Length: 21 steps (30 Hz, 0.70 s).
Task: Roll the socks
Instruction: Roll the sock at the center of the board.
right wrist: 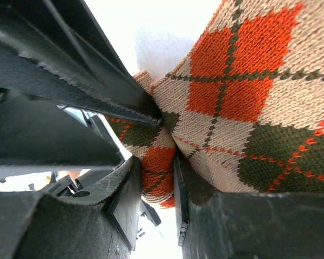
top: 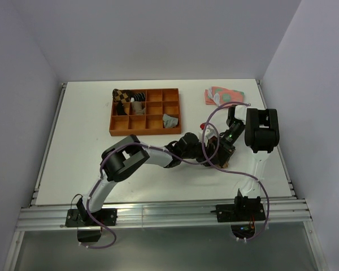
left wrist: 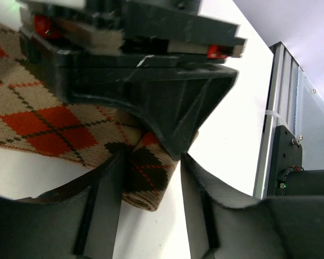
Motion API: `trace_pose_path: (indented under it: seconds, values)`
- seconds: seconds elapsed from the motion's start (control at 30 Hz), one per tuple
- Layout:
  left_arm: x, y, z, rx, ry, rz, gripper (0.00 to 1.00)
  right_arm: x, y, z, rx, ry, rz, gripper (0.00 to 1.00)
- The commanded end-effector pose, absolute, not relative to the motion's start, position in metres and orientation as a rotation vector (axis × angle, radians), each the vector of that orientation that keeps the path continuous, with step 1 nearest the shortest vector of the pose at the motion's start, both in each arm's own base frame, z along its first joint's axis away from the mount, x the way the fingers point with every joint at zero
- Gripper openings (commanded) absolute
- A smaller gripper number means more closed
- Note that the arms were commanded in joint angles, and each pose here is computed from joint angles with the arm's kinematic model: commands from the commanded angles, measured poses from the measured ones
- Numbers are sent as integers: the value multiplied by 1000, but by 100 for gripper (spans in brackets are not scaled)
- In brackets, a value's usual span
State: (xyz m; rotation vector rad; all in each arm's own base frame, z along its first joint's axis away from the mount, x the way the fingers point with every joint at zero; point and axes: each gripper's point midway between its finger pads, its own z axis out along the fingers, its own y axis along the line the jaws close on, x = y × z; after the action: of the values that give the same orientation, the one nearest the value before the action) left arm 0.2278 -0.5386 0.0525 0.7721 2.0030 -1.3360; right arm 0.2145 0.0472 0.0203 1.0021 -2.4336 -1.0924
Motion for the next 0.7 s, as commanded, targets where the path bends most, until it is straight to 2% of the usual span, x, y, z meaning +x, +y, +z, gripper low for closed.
trace_pose_path:
  seconds: [0.0,0.13,0.23,0.37,0.53,0.67]
  values:
    - [224,-541,49,762,2005,-1378,47,234,39,5,1072,-2496,-1027,18]
    - [223,-536,35,734,2069,-1351,35,238,42,5,1076,-2525,-1031,19]
    - [224,-533,25,706,2120,-1310,23,243,43,5,1086,-2572,-1014,21]
    - [223,-530,17,666,2194,-1251,0,256,42,5,1087,-2695,-942,29]
    - [217,-517,4,578,2335,-1139,0,270,40,17,1193,-2875,-836,40]
    - [213,-508,-2,502,2424,-1058,0,284,39,33,1195,-3030,-762,44]
